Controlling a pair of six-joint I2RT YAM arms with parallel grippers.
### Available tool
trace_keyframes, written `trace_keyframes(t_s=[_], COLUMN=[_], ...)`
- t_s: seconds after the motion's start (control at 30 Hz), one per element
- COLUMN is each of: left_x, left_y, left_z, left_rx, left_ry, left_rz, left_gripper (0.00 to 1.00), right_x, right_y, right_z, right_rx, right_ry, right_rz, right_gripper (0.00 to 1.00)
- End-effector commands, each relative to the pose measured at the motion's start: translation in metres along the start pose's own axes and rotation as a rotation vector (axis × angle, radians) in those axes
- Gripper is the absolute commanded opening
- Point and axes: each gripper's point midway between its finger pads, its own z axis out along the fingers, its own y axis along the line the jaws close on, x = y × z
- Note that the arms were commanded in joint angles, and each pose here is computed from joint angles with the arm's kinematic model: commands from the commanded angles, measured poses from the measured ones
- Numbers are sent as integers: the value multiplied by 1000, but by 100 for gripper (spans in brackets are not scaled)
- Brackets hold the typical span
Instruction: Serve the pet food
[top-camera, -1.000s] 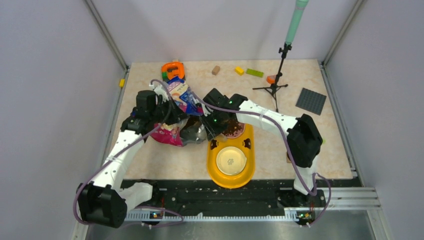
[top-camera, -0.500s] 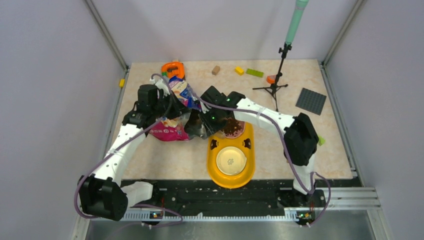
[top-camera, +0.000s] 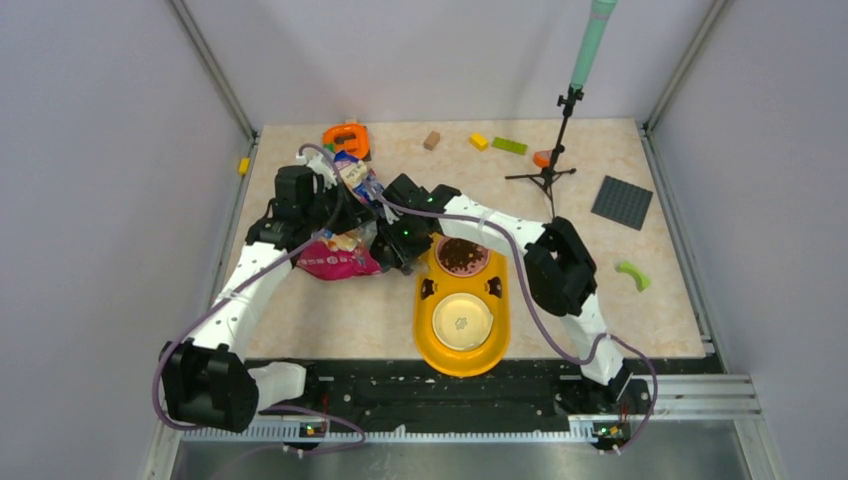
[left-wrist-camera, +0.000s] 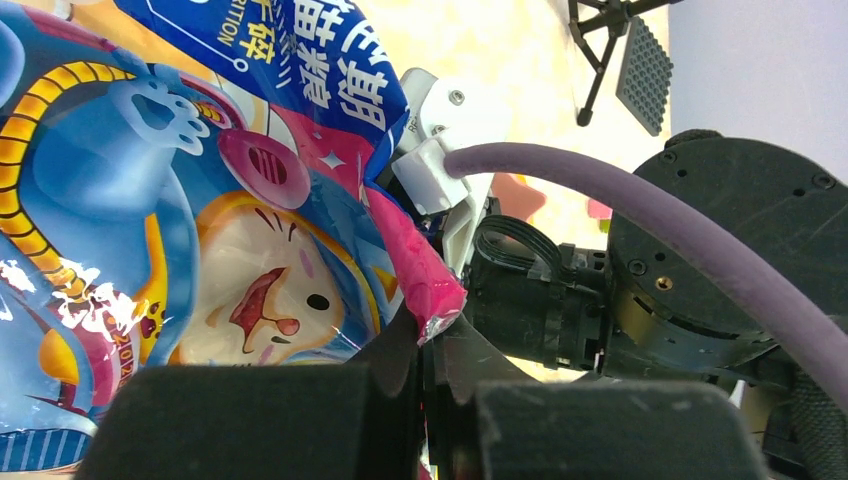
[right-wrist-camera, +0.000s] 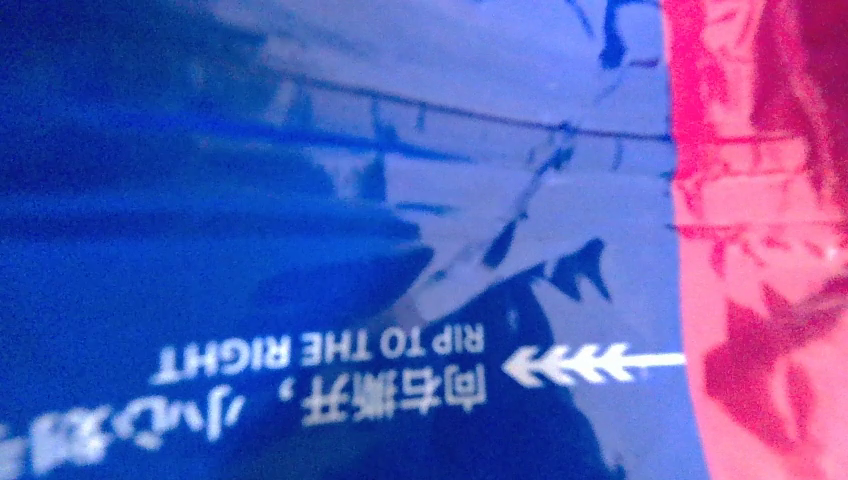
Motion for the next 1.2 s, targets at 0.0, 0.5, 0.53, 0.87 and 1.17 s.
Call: trace_keyframes(t_s=[0.0, 0.5, 0.53, 0.87, 1.17], left_x=[-1, -19, -20, -32, -38], left_y=[-25, -23, -22, -16, -19], left_z=[-4, -6, -7, -14, -19], left_rx=[94, 61, 58, 28, 36], left_ry=[37, -21, -25, -91, -118], left_rz=[28, 57, 58, 63, 68], left_gripper=[0, 0, 0, 0, 0], right_x=[-70, -86, -85, -64, -38], right_y=[15, 46, 47, 44, 30], right_z=[28, -5, -10, -38, -56], right_rx=[-67, -279, -280, -237, -134], right_ry=[-315, -669, -683, -632, -510], right_rz=[-47, -227, -231, -273, -307], right_gripper=[0, 0, 0, 0, 0])
